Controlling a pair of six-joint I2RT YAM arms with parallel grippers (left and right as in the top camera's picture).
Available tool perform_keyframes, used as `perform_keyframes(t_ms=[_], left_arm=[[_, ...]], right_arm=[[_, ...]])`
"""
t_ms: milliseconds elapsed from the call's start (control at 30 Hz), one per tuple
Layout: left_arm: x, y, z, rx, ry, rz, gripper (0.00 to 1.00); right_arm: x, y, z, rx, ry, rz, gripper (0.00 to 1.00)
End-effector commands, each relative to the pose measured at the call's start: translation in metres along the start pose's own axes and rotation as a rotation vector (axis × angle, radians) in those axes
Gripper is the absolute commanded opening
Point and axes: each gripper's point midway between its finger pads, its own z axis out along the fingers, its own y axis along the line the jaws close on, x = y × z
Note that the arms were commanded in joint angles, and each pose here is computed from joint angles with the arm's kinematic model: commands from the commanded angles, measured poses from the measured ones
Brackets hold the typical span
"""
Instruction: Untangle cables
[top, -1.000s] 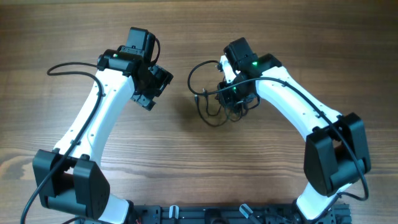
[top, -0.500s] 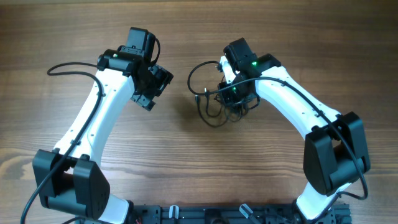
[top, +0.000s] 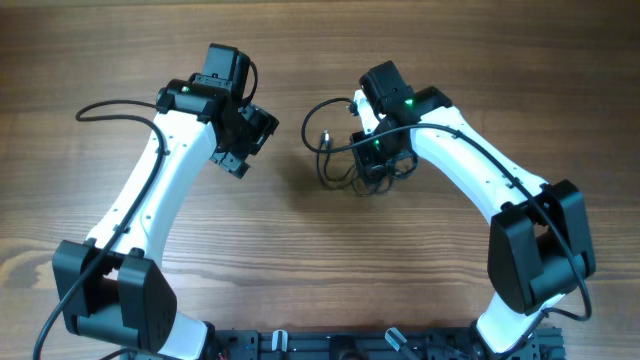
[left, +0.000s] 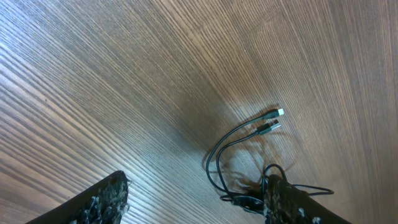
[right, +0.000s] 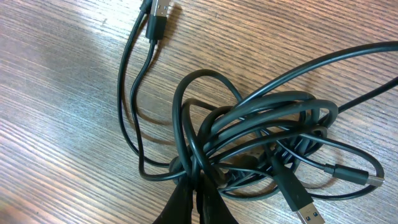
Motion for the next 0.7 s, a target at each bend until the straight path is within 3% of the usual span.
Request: perform_keyframes(t_ms=[0,67,133,167,300,400,667], left_arm=[[-0.005,-0.002,-0.006,0.008,-0.031,0.009,0.73],[-0.005,-0.001,-0.006,0.007,-0.031,0.009,0.73],[-0.005,-0.002,-0.006,0.007,-0.031,0.009,0.74],[-0.005,-0.001,-0.006,0.007,-0.031,0.009,0.73],[-0.005,-0.001,-0.006,0.007,-0.031,0.009,0.73],[-0.005,-0.001,-0.006,0.007,-0.031,0.009,0.74],[-0.005,-0.001,-0.006,0.007,-0.032,0.009,0.74]], right_arm=[[0.004,0.000,0.007,-0.005,0.020,0.003,0.13],[0.003,0.000,0.007,-0.006,0.020,0.003,0.30],[0.002,0.000,0.007,-0.006,0.015,0.002,0.63],[0.002,0.000,0.007,-0.006,0.013,0.002,0.71],[-0.001,0.000,0.007,-0.005,0.002,0.000,0.70],[-0.001,0.000,0.007,-0.005,0.001,0.000,0.60],[0.008,0.003,0.021,-0.045,0.010,0.002,0.52]])
